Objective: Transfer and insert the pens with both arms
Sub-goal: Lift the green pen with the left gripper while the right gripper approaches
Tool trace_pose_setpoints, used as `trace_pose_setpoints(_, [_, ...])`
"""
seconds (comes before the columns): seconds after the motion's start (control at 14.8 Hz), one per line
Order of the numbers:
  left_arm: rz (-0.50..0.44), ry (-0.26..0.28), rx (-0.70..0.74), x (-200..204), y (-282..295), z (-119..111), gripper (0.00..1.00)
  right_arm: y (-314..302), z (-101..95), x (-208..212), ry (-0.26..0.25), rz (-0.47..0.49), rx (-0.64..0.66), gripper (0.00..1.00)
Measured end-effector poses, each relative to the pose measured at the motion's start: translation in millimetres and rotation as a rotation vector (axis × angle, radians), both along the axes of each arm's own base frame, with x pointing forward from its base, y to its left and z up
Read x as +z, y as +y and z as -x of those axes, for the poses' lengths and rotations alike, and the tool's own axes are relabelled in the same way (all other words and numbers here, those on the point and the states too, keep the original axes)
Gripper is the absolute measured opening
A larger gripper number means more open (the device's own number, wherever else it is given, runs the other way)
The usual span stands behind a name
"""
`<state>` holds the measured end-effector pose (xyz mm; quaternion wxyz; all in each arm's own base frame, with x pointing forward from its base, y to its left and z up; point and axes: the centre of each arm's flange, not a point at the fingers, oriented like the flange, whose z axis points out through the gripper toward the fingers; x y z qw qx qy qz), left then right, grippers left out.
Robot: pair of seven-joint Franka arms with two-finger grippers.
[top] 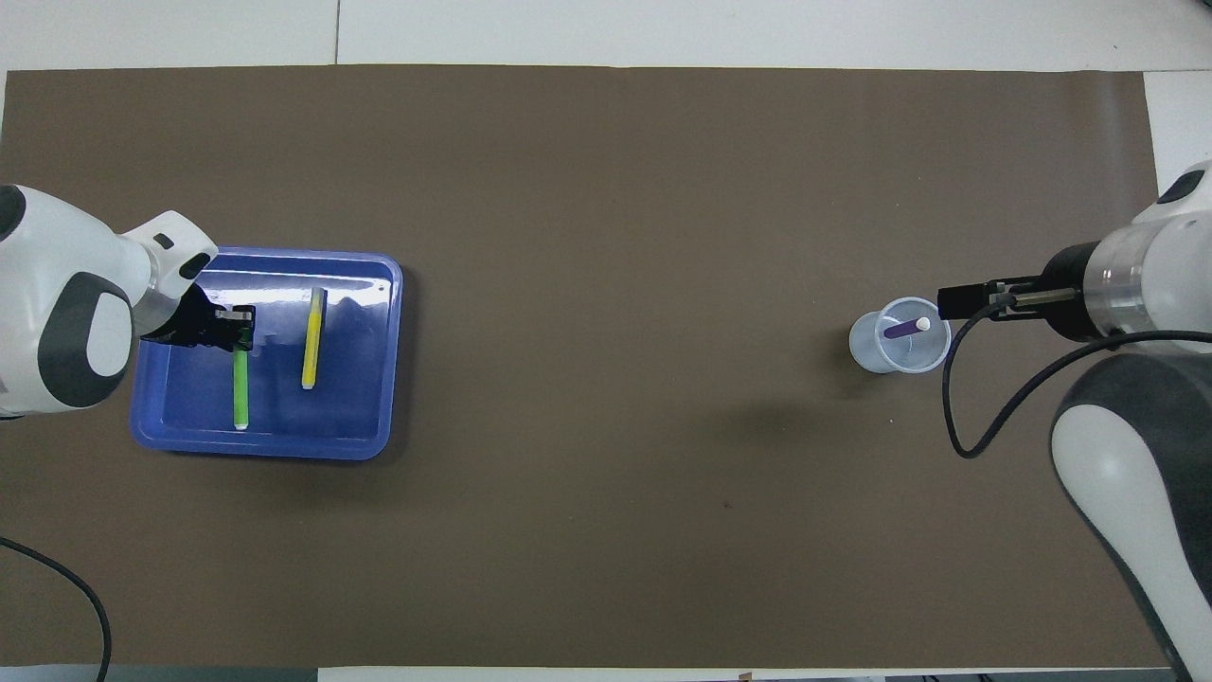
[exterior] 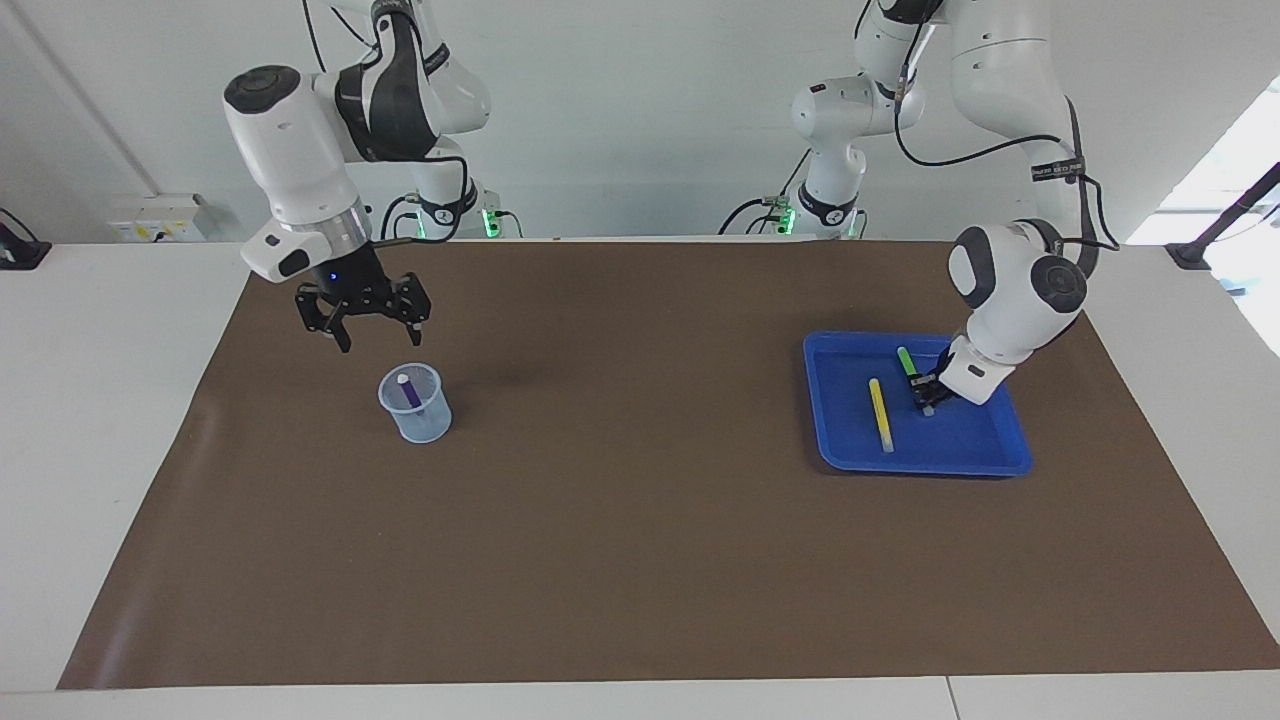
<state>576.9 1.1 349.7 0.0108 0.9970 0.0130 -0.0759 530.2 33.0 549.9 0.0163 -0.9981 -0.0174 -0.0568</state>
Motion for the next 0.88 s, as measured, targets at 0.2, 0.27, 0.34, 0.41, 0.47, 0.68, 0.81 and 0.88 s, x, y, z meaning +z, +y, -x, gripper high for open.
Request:
trace_pose_setpoints(0.2, [0.049, 0.029, 0.117, 54, -21, -15, 0.17, -5, -2.0, 36, 0.055, 0.028, -0.019, 1.00])
trace_pose_setpoints(0.27, [0.069, 0.040, 0.167, 71, -36, -18, 0.17, -7, -5.0, 44, 0.068, 0.028, -0.026, 1.00])
trace_pose_setpoints(0.34, [0.085, 0.053, 0.224, 88, -52, -19, 0.17, -9, -8.2, 51, 0.077, 0.028, -0.035, 1.00])
trace_pose_setpoints(0.41, [0.100, 0.066, 0.288, 104, -69, -19, 0.17, -10, -11.1, 57, 0.086, 0.028, -0.044, 1.00])
trace_pose_setpoints(0.47, [0.118, 0.081, 0.368, 119, -88, -18, 0.17, -10, -13.4, 61, 0.094, 0.028, -0.052, 1.00])
trace_pose_setpoints(0.68, [0.230, 0.174, 0.683, 145, -126, -13, 0.17, -9, -18.3, 66, 0.105, 0.027, -0.063, 1.00])
trace_pose_setpoints(0.81, [0.313, 0.274, 0.854, 154, -139, -11, 0.17, -5, -18.6, 67, 0.105, 0.025, -0.078, 1.00])
trace_pose_setpoints(0.88, [0.354, 0.326, 0.915, 156, -145, -10, 0.17, 0, -18.3, 68, 0.105, 0.014, -0.084, 1.00])
